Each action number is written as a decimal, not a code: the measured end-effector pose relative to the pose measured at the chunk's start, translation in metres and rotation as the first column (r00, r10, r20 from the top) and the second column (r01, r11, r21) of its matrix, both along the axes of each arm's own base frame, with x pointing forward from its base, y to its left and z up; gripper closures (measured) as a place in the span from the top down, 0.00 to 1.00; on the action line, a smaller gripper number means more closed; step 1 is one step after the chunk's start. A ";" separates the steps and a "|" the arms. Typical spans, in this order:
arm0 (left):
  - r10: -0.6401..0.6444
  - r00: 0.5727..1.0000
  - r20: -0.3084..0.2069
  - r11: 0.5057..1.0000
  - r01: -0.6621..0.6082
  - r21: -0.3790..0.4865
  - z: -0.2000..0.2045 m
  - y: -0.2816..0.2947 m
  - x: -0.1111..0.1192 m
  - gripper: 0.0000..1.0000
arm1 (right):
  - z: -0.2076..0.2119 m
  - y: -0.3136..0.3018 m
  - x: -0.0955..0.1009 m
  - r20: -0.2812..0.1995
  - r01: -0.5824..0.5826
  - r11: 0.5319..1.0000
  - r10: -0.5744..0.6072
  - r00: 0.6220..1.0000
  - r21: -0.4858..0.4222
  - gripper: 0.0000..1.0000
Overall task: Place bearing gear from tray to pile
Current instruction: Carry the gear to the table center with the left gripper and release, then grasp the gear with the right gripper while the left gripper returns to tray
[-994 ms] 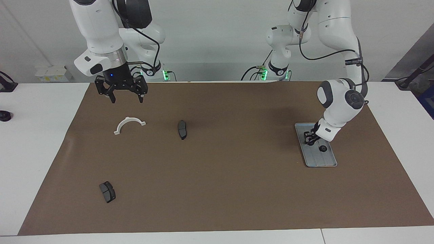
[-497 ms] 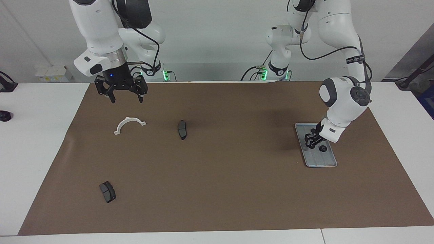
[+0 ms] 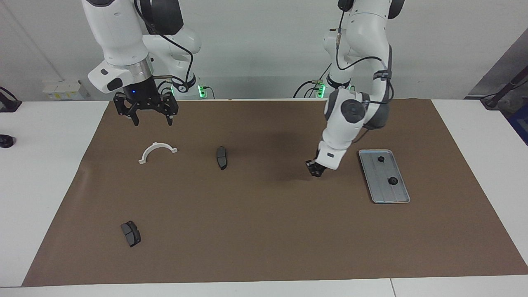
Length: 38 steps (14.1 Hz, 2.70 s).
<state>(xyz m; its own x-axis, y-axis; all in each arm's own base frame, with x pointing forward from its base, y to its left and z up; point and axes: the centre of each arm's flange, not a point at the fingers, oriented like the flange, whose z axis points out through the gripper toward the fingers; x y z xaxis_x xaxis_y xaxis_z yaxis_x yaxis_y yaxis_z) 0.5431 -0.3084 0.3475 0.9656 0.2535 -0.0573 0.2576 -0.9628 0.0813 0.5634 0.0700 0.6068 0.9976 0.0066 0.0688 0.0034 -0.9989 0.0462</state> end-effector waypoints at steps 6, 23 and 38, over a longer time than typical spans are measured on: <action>-0.118 0.992 0.034 0.993 0.118 -0.002 -0.018 -0.097 -0.057 0.41 | 0.000 -0.002 0.000 0.000 0.003 1.000 -0.003 1.000 0.000 1.00; -0.046 0.995 0.094 0.997 0.041 0.060 0.040 0.210 0.094 0.87 | -0.094 0.156 -0.006 0.042 -0.082 0.994 0.079 0.996 0.074 1.00; -0.150 0.985 0.082 0.987 0.143 0.079 -0.026 0.355 0.063 0.75 | -0.286 0.335 -0.019 0.077 -0.040 0.998 0.035 0.996 0.057 1.00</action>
<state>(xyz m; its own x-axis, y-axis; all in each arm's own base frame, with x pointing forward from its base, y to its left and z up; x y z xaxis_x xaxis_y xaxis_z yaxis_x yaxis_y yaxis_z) 0.6060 0.0467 0.3218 0.9931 0.1093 0.0421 0.1083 -0.9938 0.0257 0.5440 0.4055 0.3210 0.9886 0.0377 0.1455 0.0396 -0.9992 -0.0107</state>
